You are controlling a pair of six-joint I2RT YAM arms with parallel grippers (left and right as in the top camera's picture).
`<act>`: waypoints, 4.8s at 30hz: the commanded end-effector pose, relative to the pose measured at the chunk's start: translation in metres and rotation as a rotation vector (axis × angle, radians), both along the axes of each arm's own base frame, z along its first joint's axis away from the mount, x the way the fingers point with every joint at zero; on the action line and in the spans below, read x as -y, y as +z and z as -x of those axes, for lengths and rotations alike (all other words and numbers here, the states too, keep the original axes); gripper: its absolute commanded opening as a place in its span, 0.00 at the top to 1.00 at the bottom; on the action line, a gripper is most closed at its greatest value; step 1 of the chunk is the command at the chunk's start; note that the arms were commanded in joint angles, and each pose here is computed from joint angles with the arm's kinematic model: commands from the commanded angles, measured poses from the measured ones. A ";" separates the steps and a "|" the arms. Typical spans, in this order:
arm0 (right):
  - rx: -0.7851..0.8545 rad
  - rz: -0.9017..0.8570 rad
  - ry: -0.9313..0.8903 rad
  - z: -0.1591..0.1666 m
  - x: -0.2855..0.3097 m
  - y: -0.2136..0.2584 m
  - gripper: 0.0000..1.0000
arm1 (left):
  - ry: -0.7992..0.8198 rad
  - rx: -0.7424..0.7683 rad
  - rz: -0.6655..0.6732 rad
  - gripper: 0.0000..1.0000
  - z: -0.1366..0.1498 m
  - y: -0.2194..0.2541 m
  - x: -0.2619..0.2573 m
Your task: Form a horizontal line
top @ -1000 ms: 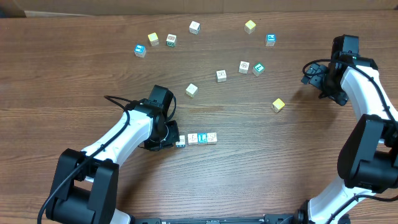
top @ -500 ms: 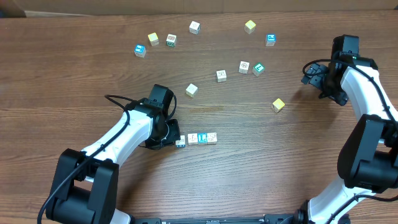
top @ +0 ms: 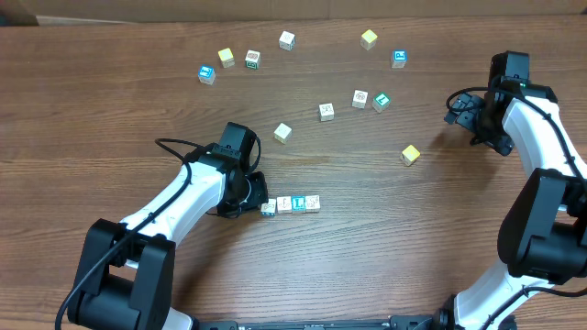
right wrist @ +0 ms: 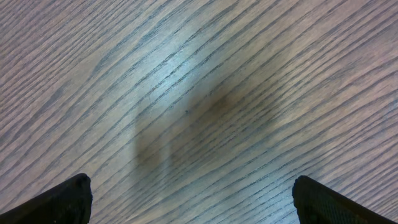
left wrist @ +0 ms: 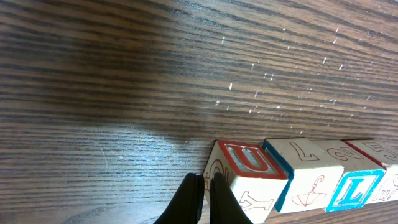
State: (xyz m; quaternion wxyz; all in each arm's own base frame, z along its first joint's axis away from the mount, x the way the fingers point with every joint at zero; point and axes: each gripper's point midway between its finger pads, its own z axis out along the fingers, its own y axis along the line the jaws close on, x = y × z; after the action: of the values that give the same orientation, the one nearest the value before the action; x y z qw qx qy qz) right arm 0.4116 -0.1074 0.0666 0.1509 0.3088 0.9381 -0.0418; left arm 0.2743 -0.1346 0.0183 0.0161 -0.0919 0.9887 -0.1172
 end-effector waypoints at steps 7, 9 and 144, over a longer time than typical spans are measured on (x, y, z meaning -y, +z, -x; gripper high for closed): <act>0.046 0.013 0.000 -0.008 0.002 0.016 0.00 | 0.022 -0.016 0.010 0.96 -0.001 0.005 0.001; 0.046 0.013 0.000 -0.008 0.002 0.016 0.00 | 0.025 -0.030 0.006 0.96 0.002 0.004 0.000; 0.046 0.013 0.000 -0.008 0.002 0.016 0.00 | -0.022 -0.087 0.089 0.96 0.026 0.008 0.043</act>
State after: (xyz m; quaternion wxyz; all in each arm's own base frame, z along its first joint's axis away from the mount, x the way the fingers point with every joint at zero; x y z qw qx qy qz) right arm 0.4117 -0.1073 0.0666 0.1511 0.3086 0.9382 -0.0416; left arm 0.2411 -0.1747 0.0224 -0.0431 -0.0830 0.9833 -0.1563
